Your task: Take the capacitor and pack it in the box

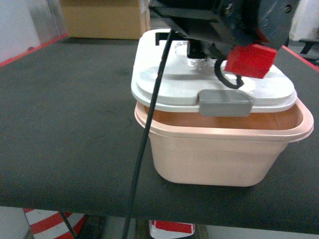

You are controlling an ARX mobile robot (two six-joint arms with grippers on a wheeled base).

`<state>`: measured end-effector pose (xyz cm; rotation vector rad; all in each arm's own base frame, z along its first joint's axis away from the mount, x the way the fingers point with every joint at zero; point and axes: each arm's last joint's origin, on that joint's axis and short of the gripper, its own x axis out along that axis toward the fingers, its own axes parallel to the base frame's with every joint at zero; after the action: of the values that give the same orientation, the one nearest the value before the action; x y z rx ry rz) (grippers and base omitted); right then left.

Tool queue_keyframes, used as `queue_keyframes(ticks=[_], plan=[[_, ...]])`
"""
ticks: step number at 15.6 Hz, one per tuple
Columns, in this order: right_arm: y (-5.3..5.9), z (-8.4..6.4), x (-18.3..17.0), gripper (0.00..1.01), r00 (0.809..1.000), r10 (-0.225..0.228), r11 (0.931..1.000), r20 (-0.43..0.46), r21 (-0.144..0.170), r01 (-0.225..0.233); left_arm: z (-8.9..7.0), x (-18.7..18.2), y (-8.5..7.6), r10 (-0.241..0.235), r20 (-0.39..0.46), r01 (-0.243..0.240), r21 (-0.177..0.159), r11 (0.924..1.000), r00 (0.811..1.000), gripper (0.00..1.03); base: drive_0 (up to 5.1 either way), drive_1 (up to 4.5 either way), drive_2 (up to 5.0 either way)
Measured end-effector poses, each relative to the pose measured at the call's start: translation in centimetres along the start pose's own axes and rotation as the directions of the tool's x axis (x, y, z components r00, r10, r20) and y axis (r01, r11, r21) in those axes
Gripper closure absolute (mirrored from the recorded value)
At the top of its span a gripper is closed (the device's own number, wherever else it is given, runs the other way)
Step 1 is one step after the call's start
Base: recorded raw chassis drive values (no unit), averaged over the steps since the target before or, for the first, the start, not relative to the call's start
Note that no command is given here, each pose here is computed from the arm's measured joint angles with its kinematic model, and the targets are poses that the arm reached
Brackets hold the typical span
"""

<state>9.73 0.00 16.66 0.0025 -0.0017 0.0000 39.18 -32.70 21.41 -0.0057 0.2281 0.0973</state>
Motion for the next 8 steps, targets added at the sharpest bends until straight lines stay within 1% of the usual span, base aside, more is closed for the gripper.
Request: queue_keyframes(ticks=[1, 2, 3, 5, 6, 7, 8], plan=[[0.0, 0.0, 0.0, 0.03, 1.000, 0.000, 1.0000, 0.000, 0.000, 0.000, 0.3, -0.6, -0.7, -0.020, 0.013, 0.020, -0.010, 0.9997, 1.000, 1.01, 0.0, 0.00, 0.0], [0.0, 0.0, 0.0, 0.03, 1.000, 0.000, 1.0000, 0.000, 0.000, 0.000, 0.3, -1.1, -1.0, -0.018, 0.005, 0.018, 0.005, 0.9998, 1.000, 1.01, 0.0, 0.00, 0.0], [0.0, 0.0, 0.0, 0.03, 1.000, 0.000, 1.0000, 0.000, 0.000, 0.000, 0.1, -1.1, -1.0, -0.012, -0.008, 0.013, 0.020, 0.9997, 1.000, 1.01, 0.0, 0.00, 0.0], [0.0, 0.0, 0.0, 0.03, 1.000, 0.000, 1.0000, 0.000, 0.000, 0.000, -0.4, -1.7, -1.0, -0.019, -0.029, 0.021, 0.047, 0.9987, 0.999, 1.01, 0.0, 0.00, 0.0], [0.0, 0.0, 0.0, 0.03, 1.000, 0.000, 1.0000, 0.000, 0.000, 0.000, -0.5, -2.1, -1.2, -0.036, -0.032, 0.037, 0.049, 0.9981, 0.999, 1.01, 0.0, 0.00, 0.0], [0.0, 0.0, 0.0, 0.03, 1.000, 0.000, 1.0000, 0.000, 0.000, 0.000, -0.4, -2.3, -1.3, -0.041, -0.034, 0.043, 0.051, 0.9977, 0.999, 1.01, 0.0, 0.00, 0.0], [0.0, 0.0, 0.0, 0.03, 1.000, 0.000, 1.0000, 0.000, 0.000, 0.000, -0.4, -2.4, -1.3, -0.036, -0.034, 0.038, 0.053, 0.9979, 0.999, 1.01, 0.0, 0.00, 0.0]])
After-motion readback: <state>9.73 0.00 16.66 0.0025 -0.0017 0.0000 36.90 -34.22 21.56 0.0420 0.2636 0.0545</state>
